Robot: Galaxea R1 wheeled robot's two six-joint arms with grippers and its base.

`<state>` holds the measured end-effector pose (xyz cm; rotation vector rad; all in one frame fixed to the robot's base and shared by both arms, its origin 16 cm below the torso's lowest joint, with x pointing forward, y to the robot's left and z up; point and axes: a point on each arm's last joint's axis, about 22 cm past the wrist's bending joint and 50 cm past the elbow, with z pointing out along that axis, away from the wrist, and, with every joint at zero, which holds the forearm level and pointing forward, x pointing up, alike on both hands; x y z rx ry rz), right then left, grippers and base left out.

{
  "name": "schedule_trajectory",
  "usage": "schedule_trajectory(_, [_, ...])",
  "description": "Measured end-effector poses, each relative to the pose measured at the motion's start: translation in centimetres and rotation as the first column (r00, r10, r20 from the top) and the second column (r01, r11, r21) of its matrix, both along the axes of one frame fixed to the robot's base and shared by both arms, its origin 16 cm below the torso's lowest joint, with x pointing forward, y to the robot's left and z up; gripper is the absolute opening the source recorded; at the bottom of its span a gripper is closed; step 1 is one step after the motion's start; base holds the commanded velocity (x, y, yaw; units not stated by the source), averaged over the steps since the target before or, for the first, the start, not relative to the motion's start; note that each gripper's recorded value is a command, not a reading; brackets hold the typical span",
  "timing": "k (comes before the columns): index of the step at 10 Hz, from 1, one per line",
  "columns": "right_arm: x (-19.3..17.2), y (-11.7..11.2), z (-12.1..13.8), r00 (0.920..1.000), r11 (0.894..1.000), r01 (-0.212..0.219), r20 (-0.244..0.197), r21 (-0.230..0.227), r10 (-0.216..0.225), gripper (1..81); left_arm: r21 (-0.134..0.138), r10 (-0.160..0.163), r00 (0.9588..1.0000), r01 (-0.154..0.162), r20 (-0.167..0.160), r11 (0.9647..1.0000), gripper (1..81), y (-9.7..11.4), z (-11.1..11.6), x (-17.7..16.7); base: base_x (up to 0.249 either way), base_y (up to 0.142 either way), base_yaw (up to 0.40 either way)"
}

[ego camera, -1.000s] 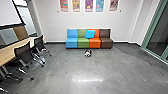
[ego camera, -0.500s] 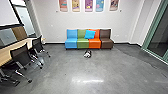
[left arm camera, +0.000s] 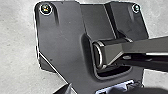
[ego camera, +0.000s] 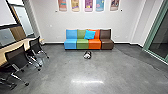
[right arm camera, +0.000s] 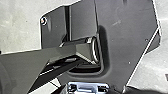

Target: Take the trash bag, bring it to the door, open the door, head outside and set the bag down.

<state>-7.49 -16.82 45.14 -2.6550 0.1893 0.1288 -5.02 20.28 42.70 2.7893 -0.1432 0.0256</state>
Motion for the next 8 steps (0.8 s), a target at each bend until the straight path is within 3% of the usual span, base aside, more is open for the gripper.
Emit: schedule_trajectory(8, [0.02,0.14,0.09,1.0000,1.000,0.001,0.000,0.004,-0.001,81.1,-0.004,0.007,0.9999,-0.007,0.008,1.0000,81.1,-0.19,0.02,0.20,0.191,0.000,0.000])
